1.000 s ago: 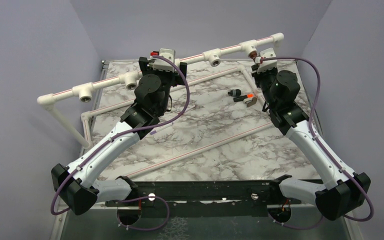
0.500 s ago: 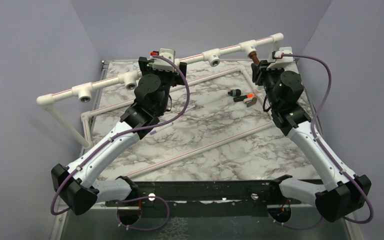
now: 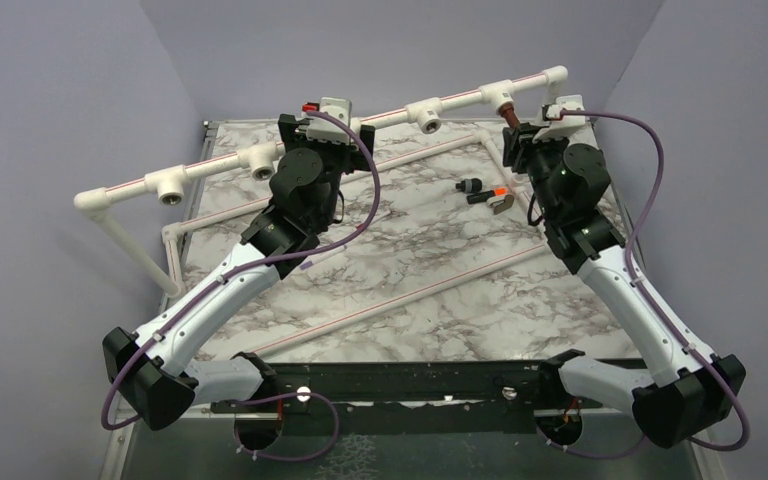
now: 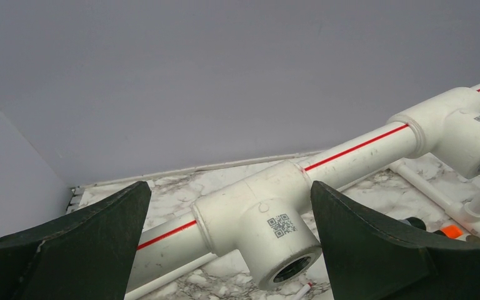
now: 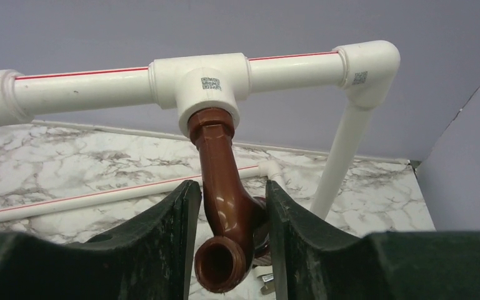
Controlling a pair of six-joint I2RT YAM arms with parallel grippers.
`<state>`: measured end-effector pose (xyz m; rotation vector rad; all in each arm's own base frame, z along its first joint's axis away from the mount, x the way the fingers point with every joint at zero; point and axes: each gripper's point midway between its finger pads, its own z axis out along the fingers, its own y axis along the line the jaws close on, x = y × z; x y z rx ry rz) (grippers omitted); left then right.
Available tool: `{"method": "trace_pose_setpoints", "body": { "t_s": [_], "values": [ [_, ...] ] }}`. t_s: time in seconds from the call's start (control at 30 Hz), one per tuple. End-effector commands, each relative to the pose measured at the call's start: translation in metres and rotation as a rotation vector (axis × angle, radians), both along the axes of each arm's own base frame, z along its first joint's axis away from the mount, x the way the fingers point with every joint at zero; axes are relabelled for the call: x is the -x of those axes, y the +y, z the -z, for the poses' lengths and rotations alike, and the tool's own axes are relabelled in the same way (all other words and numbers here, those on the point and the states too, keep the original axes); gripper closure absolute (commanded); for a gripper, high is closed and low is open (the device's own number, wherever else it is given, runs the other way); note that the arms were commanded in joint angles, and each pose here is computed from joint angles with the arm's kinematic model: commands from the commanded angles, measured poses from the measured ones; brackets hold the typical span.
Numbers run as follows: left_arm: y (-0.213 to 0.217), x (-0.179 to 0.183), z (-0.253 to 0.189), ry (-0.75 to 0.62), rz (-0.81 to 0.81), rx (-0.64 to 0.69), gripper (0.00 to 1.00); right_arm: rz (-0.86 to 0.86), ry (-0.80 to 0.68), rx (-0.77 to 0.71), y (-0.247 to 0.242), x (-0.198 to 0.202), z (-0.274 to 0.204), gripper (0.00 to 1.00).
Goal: Install the water faucets
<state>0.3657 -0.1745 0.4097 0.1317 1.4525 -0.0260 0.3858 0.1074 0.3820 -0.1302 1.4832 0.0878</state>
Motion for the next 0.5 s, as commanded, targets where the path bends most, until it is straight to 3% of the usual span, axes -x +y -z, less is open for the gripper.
{"method": "trace_pose_setpoints", "body": {
  "t_s": [0.0, 0.47],
  "values": [
    [0.011, -0.008, 0.064, 0.17, -0.067, -0.132, 0.01, -0.039, -0.045, 0.006, 0.004, 0.018, -0.022, 0.47],
    [0.002, -0.012, 0.056, 0.175, -0.024, -0.087, 0.01, -0.051, -0.051, 0.065, -0.013, 0.059, -0.046, 0.03]
  ]
}}
